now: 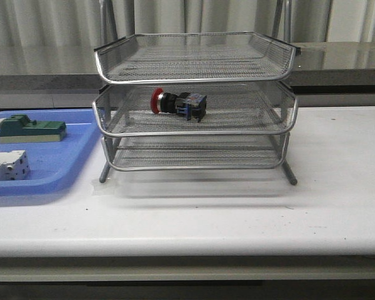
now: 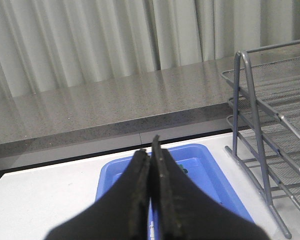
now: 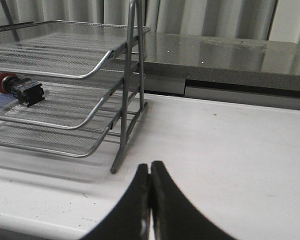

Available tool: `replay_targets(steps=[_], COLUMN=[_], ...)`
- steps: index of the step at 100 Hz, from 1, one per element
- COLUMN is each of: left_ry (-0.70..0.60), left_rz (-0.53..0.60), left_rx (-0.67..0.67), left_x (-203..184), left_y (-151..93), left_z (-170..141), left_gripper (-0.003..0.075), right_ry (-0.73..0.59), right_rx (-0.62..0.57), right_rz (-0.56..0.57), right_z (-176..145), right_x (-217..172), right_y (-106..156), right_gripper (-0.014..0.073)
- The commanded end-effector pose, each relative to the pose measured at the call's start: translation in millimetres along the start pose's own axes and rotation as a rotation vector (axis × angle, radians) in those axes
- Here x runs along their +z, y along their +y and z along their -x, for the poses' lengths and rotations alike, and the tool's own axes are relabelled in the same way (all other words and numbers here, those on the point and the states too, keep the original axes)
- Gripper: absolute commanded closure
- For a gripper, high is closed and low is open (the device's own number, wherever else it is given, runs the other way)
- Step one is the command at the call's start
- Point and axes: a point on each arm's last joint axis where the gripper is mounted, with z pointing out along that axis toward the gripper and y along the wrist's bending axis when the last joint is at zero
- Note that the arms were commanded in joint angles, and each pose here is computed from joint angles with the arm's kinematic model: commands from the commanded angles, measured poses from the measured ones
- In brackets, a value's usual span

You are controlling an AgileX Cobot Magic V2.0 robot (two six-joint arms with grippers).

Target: Place button on rack with both arms

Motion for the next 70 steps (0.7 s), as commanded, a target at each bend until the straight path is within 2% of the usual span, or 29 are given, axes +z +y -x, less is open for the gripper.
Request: replay_targets(steps=[1, 18, 31, 60, 70], left_ry=[-0.092, -0.077, -0.075, -0.082, -0.066], left_rz=[0.041, 0.037, 0.02, -0.023, -0.039], left_rx=[-0.011, 0.001, 0.085, 0.072, 0.0], left_x=[0, 0, -1, -16, -22], left_y=[5, 4, 2, -2, -4], left_z=[14, 9, 6, 5, -1], left_gripper=[0.074, 0.074, 0.074, 0.074, 0.074], right_ry=[-0.119, -0.119, -0.119, -0.119, -0.119], right_rx=[-0.009, -0.009, -0.009, -0.009, -0.009], right_rz=[-0.018, -0.018, -0.018, -0.018, -0.018], right_z=[14, 14, 14, 14, 14], right_x=[-3, -3, -3, -3, -3], right_y=[-1, -1, -1, -1, -1], right_gripper=[0.0664, 0.0664, 0.0664, 0.0664, 0.0664])
